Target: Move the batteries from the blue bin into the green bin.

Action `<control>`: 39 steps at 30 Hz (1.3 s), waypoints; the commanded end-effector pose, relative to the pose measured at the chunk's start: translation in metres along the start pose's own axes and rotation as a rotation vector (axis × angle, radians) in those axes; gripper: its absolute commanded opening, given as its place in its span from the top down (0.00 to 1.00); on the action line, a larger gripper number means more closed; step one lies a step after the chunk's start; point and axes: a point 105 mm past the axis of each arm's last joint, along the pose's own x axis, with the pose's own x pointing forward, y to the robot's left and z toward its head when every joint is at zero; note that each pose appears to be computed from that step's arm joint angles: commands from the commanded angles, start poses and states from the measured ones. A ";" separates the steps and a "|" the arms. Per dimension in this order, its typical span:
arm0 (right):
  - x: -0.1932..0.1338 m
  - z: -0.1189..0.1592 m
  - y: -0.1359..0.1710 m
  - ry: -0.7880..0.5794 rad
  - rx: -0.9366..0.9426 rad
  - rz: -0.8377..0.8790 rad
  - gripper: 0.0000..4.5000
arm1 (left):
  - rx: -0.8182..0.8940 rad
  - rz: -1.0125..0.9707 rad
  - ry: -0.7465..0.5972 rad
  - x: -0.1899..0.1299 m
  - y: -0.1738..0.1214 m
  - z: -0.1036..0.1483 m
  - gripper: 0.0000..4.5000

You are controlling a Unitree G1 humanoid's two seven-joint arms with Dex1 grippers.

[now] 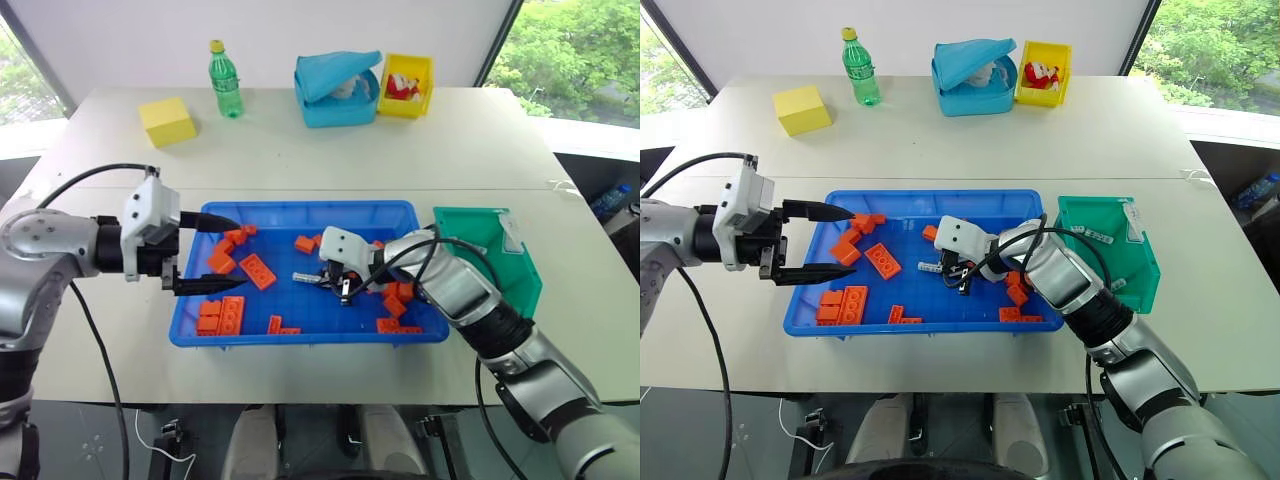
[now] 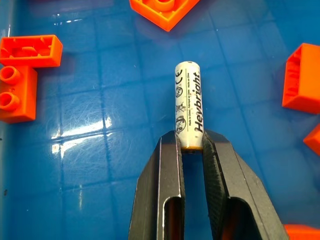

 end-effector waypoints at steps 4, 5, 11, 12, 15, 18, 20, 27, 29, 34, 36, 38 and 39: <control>-0.095 0.038 -0.035 -0.165 0.067 -0.174 1.00 | 0.039 -0.022 -0.018 0.007 0.002 0.003 0.00; -0.113 0.036 -0.042 -0.163 0.082 -0.220 1.00 | 0.039 -0.026 -0.022 0.008 0.002 0.003 0.00; -0.205 -0.011 -0.066 -0.027 0.171 -0.478 1.00 | 0.036 -0.048 -0.040 0.016 0.002 -0.001 0.00; -0.215 -0.020 -0.067 -0.006 0.190 -0.507 1.00 | 0.036 -0.049 -0.042 0.017 0.002 -0.001 0.00; -0.237 -0.044 -0.063 0.045 0.246 -0.567 1.00 | 0.036 -0.057 -0.048 0.019 0.003 -0.001 0.00; -0.245 -0.063 -0.054 0.082 0.286 -0.581 1.00 | 0.043 -0.067 -0.051 0.021 0.004 -0.001 0.00; -0.243 -0.071 -0.050 0.095 0.301 -0.577 0.89 | 0.048 -0.069 -0.052 0.022 0.005 0.000 0.00; -0.226 -0.046 -0.052 0.059 0.145 -0.522 0.21 | 0.061 -0.075 -0.054 0.022 0.009 0.004 0.00; -0.216 -0.029 -0.052 0.042 0.073 -0.464 0.21 | 0.063 -0.076 -0.053 0.022 0.010 0.004 0.00; -0.177 0.006 -0.040 0.010 -0.106 -0.276 0.21 | 0.069 -0.072 -0.053 0.022 0.010 0.006 0.00; -0.151 0.008 -0.029 0.047 -0.249 -0.165 0.21 | 0.070 -0.067 -0.050 0.021 0.010 0.006 0.00; -0.131 0.004 -0.021 0.093 -0.380 -0.085 0.21 | 0.071 -0.062 -0.049 0.021 0.009 0.006 0.00; -0.125 0.002 -0.019 0.107 -0.418 -0.061 0.21 | 0.070 -0.060 -0.049 0.021 0.008 0.006 0.00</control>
